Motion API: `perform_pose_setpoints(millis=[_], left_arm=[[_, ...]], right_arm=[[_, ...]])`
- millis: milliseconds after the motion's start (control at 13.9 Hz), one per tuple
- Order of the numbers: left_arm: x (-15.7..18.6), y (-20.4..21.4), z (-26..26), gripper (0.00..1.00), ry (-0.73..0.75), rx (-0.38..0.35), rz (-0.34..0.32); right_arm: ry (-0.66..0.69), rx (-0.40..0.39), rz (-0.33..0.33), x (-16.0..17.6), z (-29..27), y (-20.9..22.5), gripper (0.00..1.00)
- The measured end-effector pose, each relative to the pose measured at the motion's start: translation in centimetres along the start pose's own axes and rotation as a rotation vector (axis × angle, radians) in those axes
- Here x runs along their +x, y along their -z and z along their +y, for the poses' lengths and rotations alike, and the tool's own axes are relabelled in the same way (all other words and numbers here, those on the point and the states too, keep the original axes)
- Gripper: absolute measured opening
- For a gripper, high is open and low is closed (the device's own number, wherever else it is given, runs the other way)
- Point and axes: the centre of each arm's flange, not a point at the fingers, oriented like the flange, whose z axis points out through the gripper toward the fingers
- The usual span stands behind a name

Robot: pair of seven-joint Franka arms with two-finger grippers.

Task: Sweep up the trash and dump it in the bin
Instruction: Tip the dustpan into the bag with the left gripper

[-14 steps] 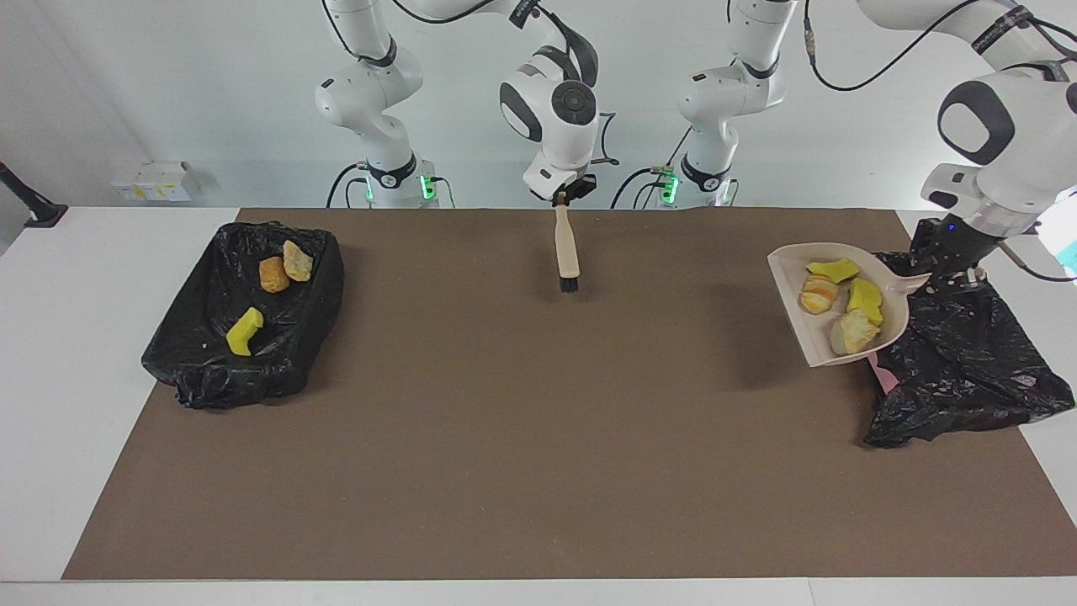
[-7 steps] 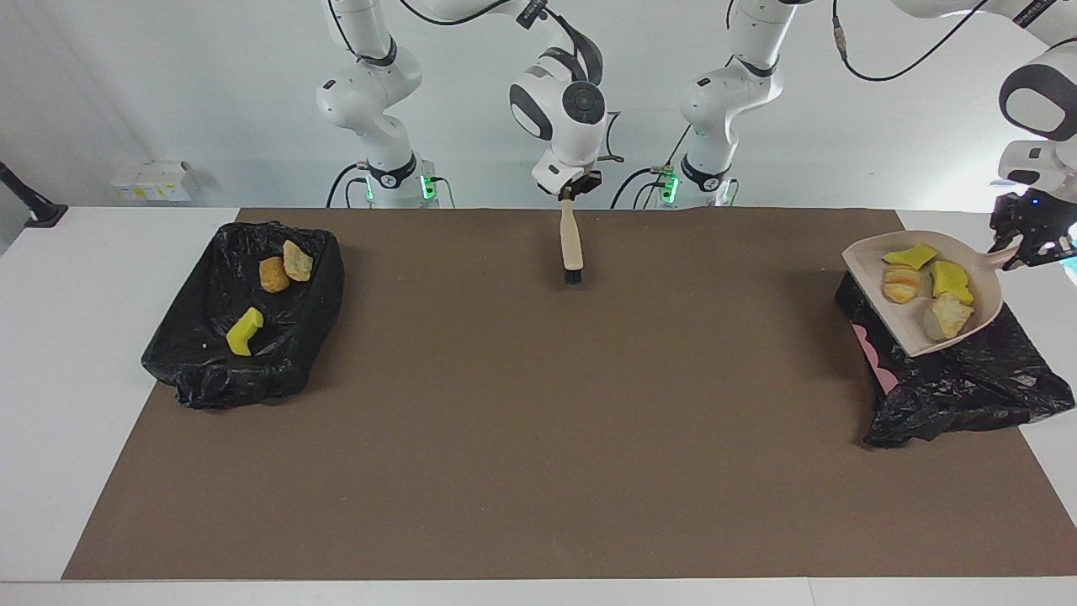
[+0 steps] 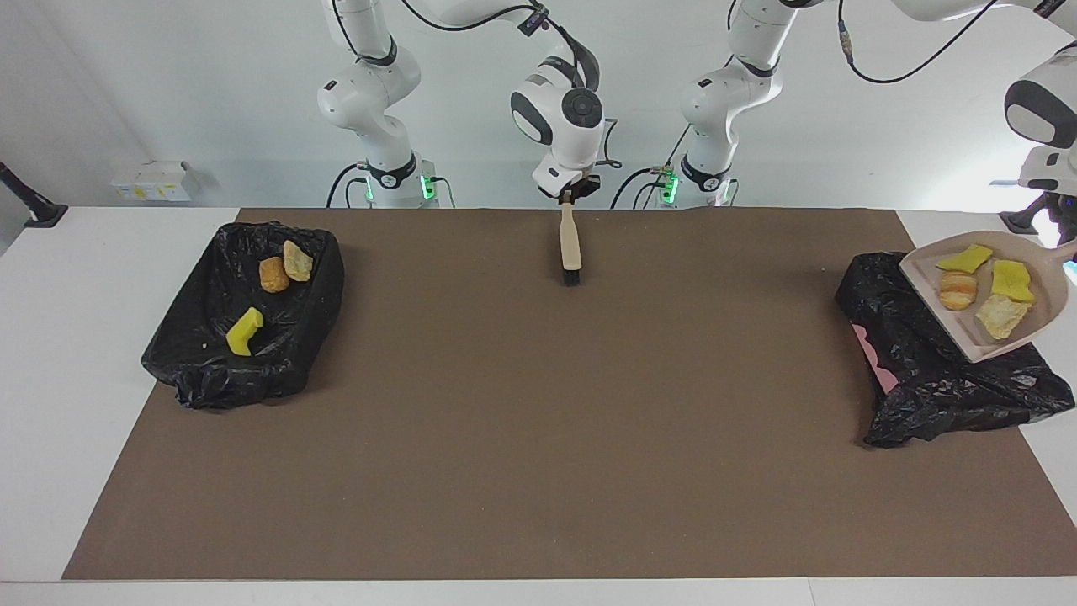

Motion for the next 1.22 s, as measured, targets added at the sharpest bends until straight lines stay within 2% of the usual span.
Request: perform_pose_setpoints(millis=[287, 358, 430, 502, 573, 645, 932, 1075, 1219], left_arm=[[2.1, 2.1, -0.6, 0.31, 0.013, 0.043, -0.159], [2.4, 2.5, -0.4, 0.31, 0.012, 0.048, -0.181], [2.3, 2.8, -0.1, 0.31, 0.013, 0.051, -0.195], [2.0, 3.0, 0.2, 0.31, 0.014, 0.052, -0.208], [1.5, 3.4, 0.5, 0.31, 0.014, 0.058, -0.227], [1.0, 3.9, 0.7, 0.31, 0.016, 0.062, -0.241], [1.5, 6.1, 1.0, 0.31, 0.018, 0.042, -0.259], [3.7, 7.4, 0.8, 0.31, 0.026, 0.01, -0.216], [6.4, 8.7, 1.0, 0.31, 0.053, -0.043, -0.146]], right_arm=[[0.009, 0.0, 0.0, 0.0, 0.0, 0.0, 0.25], [0.01, 0.0, 0.0, 0.0, 0.0, 0.0, 0.3], [0.01, 0.0, 0.0, 0.0, 0.0, 0.0, 0.3], [0.01, 0.001, 0.0, 0.1, 0.0, 0.0, 0.36], [0.01, 0.004, 0.002, 0.1, 0.0, 0.2, 0.36], [0.01, 0.008, 0.005, 0.2, -0.1, 0.4, 0.42], [-0.017, 0.053, 0.027, 1.9, 0.0, 3.1, 0.48], [-0.062, 0.097, 0.043, 4.2, 1.2, 6.2, 0.51], [-0.135, 0.159, 0.075, 7.7, 4.0, 9.9, 0.7]])
